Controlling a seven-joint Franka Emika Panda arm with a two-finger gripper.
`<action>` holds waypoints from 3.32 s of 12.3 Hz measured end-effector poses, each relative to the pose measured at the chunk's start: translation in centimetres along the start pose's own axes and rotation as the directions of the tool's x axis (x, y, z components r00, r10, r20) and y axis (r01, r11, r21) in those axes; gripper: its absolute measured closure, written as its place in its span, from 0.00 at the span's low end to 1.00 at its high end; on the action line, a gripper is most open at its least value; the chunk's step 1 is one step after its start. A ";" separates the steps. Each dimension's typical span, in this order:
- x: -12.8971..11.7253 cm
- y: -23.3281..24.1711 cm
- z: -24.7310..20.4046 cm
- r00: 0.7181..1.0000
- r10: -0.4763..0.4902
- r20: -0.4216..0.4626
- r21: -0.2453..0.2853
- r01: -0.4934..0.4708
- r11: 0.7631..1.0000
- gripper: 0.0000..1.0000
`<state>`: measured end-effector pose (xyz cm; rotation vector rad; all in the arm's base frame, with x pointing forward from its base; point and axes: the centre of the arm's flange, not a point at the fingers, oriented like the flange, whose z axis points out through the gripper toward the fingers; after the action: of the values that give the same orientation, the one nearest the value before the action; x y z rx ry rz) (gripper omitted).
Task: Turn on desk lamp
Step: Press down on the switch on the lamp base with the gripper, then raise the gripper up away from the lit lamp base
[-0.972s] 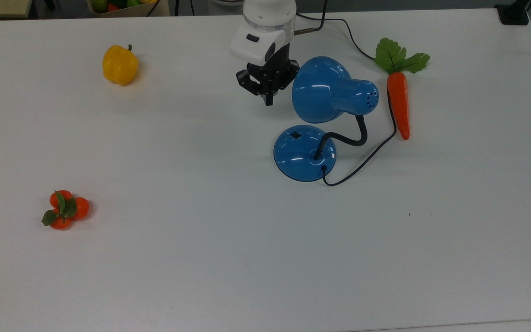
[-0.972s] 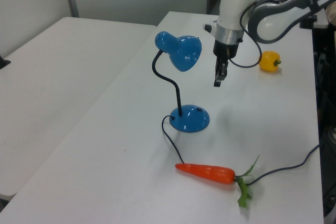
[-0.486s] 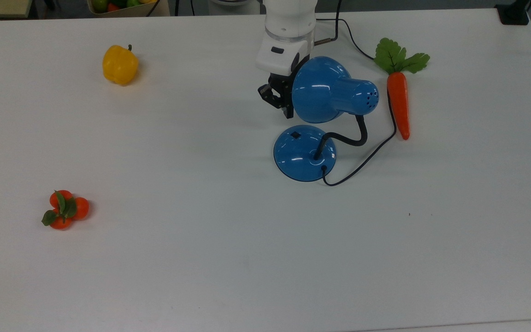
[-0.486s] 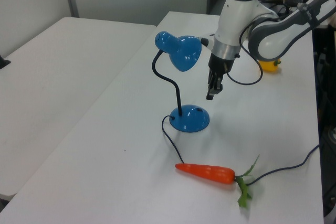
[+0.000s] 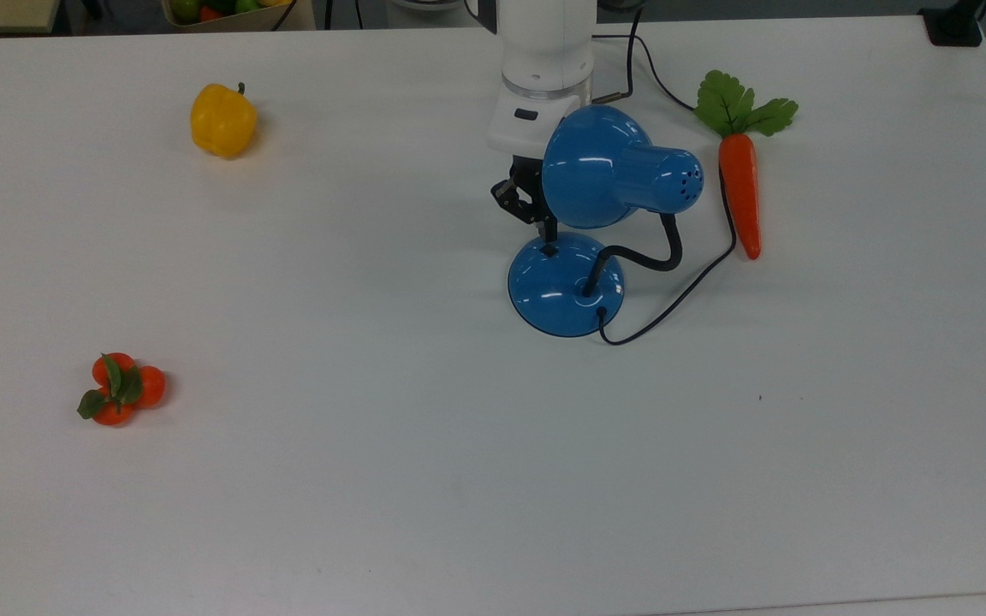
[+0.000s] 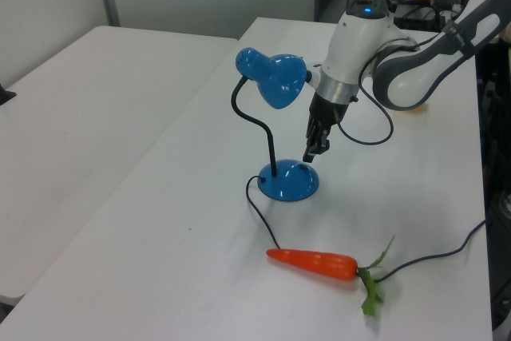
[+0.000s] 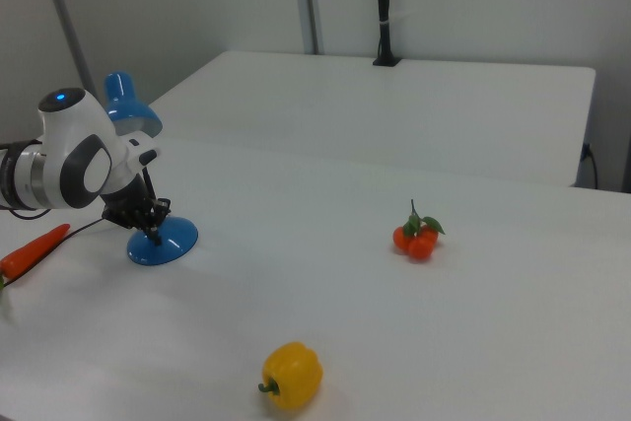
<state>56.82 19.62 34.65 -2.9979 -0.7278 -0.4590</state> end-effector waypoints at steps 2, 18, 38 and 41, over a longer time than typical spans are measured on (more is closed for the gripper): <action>0.0 0.0 0.4 1.000 0.000 -0.005 0.001 0.000 1.000 0.99; 0.4 -0.1 1.6 0.999 -0.002 -0.049 0.001 0.002 1.000 0.99; -0.9 12.6 -15.5 0.828 0.440 0.347 -0.154 -0.413 0.898 0.99; -0.5 15.1 -20.8 0.827 0.464 0.318 -0.160 -0.435 0.886 0.99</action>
<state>57.46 4.11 55.06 -3.2098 0.0236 0.0719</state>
